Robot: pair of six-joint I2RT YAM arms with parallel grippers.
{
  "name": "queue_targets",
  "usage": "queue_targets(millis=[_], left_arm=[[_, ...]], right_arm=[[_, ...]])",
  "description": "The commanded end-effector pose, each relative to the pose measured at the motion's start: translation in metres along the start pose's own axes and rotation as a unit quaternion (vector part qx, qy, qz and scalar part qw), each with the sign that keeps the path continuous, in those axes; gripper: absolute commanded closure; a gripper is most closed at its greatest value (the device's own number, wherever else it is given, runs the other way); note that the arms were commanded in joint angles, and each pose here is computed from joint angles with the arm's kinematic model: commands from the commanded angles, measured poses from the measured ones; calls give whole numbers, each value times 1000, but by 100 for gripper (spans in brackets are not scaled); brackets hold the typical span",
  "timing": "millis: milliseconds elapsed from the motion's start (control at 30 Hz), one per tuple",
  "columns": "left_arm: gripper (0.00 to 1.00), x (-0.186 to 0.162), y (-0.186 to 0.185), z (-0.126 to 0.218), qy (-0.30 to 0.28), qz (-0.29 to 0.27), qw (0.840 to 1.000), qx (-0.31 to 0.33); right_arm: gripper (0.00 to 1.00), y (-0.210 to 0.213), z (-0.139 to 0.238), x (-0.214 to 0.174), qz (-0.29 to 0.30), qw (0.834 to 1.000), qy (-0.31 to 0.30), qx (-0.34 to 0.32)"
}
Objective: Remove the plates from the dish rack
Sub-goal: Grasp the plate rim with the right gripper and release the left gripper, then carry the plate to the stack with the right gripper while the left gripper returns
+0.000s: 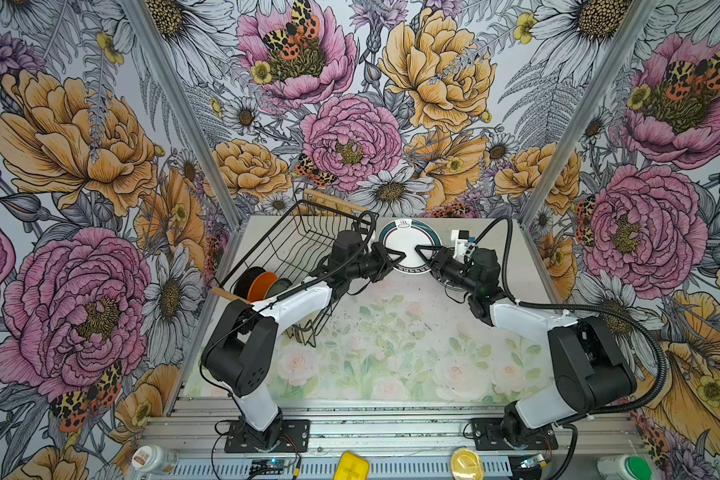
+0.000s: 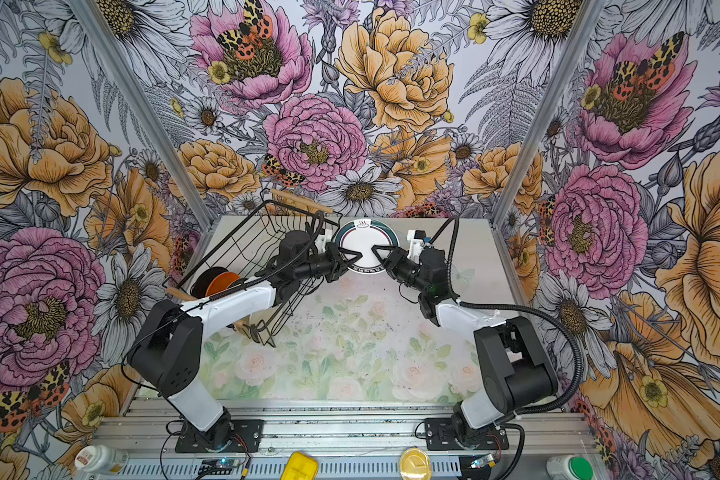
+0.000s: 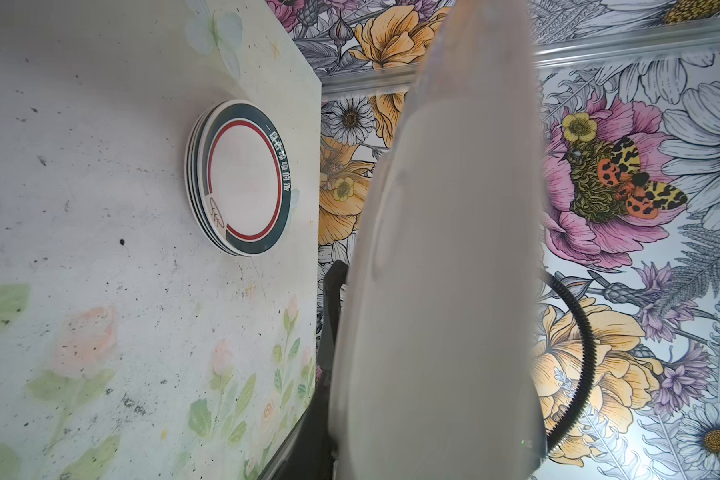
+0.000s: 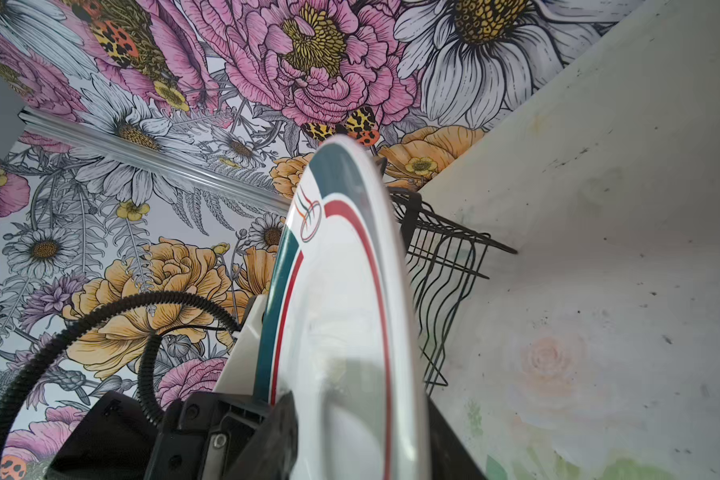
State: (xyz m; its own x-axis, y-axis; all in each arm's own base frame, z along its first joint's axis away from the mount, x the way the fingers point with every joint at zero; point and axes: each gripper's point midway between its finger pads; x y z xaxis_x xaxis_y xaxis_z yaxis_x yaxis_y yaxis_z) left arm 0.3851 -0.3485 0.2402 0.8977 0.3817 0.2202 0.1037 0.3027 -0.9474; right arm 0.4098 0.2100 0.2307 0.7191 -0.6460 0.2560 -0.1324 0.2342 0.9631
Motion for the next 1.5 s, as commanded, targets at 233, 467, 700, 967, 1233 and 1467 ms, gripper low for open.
queue_targets(millis=[233, 467, 700, 967, 1233, 1467], left_arm=[[97, -6, -18, -10, 26, -27, 999, -28], [73, -2, -21, -7, 23, -24, 999, -42], [50, 8, -26, 4, 5, -29, 998, -48], [38, 11, -36, 21, 1, -69, 997, -44], [36, 13, -28, 56, -4, -163, 984, 64], [35, 48, 12, 145, -80, -228, 927, 288]], right_arm=[[80, 23, 0, 4, 22, 999, -8, 39], [88, 23, 4, 4, 24, 999, -13, 36], [99, 29, 14, 11, 41, 998, -23, 32], [100, 56, 48, 47, 134, 990, -45, 12], [100, 88, 114, 106, 309, 938, -138, -70], [100, 52, 168, 137, 317, 895, -256, -182]])
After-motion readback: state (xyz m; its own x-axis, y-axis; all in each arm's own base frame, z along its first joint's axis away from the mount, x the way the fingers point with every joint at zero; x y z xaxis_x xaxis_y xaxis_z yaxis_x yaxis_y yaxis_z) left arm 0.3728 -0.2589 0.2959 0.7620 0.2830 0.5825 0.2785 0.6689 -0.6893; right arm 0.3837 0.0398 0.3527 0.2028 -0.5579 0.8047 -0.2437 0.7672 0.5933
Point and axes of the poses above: each gripper's point midway between its finger pads, its own z axis back along the fingers, its own y axis along the line the jaws close on, x = y × z, and after that the axes turned 6 degrees about -z, right-handed
